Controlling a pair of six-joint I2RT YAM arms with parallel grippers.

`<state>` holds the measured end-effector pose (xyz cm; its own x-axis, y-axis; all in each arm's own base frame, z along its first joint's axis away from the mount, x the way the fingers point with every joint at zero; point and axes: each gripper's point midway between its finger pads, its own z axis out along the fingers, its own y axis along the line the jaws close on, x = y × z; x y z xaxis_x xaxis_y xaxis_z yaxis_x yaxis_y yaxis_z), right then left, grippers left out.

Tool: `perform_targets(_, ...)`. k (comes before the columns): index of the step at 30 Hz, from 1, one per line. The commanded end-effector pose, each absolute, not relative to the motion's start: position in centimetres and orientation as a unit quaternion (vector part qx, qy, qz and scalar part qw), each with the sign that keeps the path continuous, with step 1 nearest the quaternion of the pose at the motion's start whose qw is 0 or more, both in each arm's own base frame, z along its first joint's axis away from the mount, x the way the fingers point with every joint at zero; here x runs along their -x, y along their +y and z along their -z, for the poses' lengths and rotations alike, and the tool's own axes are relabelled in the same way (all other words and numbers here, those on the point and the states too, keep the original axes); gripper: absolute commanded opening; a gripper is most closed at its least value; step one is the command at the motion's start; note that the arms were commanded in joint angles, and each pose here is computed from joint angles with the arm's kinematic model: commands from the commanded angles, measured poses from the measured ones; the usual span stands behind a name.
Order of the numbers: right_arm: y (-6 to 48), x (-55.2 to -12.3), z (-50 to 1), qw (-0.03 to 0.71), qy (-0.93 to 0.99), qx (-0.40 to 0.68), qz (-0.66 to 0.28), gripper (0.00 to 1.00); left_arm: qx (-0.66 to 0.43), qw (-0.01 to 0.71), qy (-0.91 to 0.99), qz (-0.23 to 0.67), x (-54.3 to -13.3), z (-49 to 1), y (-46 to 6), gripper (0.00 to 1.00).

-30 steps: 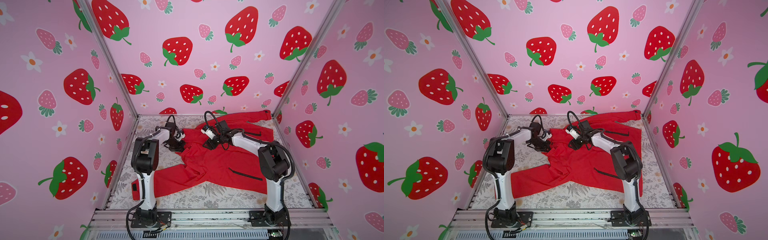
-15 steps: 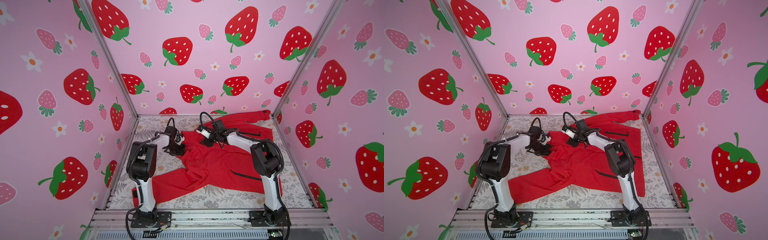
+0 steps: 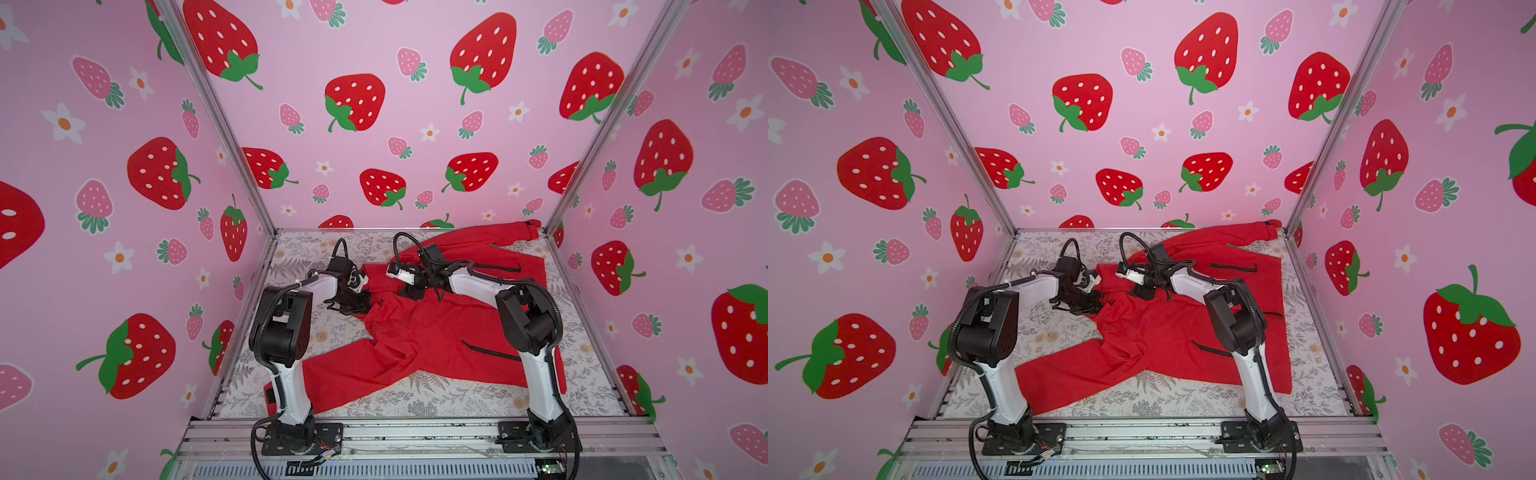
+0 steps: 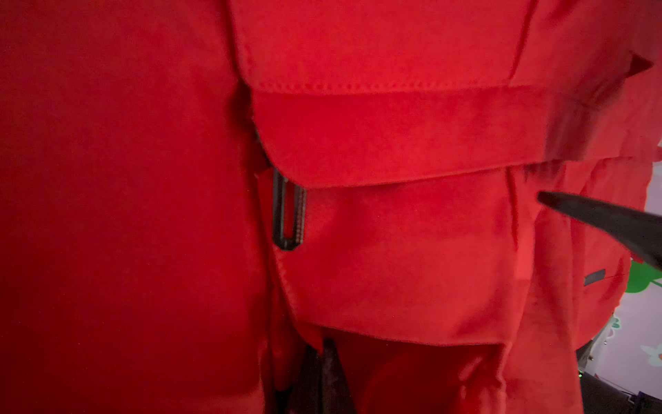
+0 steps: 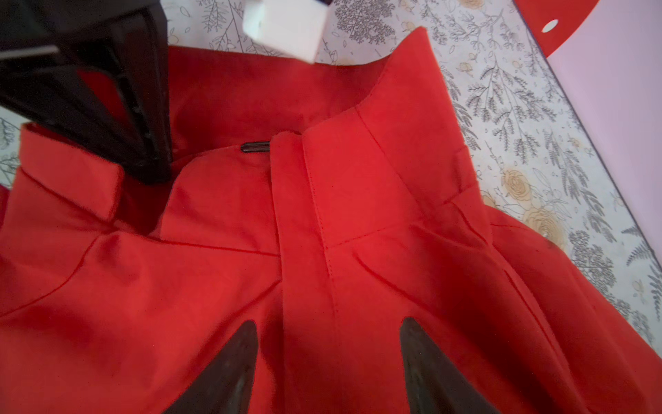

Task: Unzip the jacket
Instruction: Unzip the zipper on the jacket.

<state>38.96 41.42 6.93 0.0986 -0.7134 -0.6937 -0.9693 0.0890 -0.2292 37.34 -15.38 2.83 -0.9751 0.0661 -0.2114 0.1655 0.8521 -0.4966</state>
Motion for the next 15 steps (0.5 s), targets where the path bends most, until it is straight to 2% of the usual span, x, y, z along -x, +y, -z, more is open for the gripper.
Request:
perform_targets(1, 42.3, -37.8, -5.6, 0.339, 0.632, 0.672, -0.185, 0.62, -0.063, 0.103, 0.955, 0.272, -36.9, -4.0, -15.4, 0.0)
perform_targets(9, 42.9, -39.0, -4.5, 0.344, 0.65, 0.661, -0.146, 0.51, -0.062, 0.095, 0.957, 0.267, -36.3, -3.5, -15.2, 0.0)
perform_targets(15, 43.1, -40.1, -4.7, 0.352, 0.66, 0.65, -0.137, 0.32, -0.054, 0.085, 0.962, 0.252, -36.0, -2.6, -14.8, 0.0)
